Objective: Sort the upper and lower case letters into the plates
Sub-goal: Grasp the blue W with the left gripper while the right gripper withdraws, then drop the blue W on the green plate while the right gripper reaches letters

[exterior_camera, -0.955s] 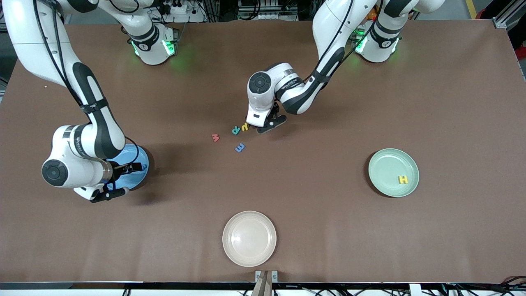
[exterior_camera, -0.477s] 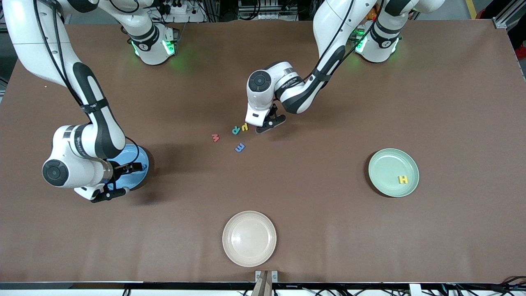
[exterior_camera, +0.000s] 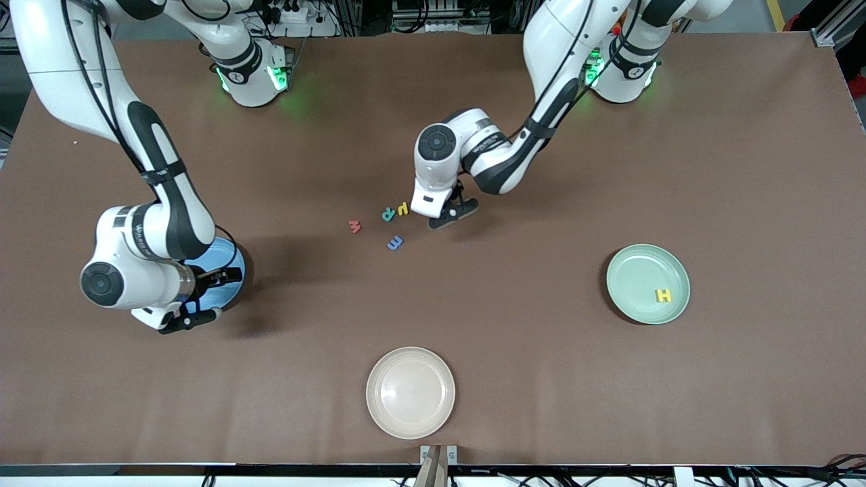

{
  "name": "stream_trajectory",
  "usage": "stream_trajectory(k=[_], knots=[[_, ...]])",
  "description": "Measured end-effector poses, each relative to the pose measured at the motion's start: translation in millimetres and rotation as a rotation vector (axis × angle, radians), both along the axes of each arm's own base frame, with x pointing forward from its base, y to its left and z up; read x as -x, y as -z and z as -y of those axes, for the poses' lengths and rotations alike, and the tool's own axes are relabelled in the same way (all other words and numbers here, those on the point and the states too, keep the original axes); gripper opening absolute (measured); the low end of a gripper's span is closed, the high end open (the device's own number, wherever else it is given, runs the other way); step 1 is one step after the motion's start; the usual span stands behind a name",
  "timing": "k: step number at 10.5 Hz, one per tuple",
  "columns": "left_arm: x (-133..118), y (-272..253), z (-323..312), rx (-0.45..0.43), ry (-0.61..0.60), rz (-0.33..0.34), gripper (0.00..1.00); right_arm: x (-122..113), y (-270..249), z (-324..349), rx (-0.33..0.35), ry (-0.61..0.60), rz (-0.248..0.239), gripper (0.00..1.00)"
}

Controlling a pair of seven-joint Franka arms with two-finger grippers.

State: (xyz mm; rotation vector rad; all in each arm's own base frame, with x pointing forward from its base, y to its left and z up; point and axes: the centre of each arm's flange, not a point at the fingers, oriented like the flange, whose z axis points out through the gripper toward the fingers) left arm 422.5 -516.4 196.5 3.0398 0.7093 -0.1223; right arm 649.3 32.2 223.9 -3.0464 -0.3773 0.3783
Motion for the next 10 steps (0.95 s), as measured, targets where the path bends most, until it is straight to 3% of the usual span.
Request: stream_trajectory(k=[3,7,10], knots=[[-70,-67,-61,-0.017,0.03,0.062,0.35,8,-1,-76,0.045,0.072,0.001,1.0],[-179,-120,-231,-0.04,0.184,0.098,0.35,37,-6,-196,0.116,0.218,0.018,1.0],[-217,-114,-357,-0.048,0.307,0.056,0.35,77,-17,-295,0.166,0.346,0.056,1.0]])
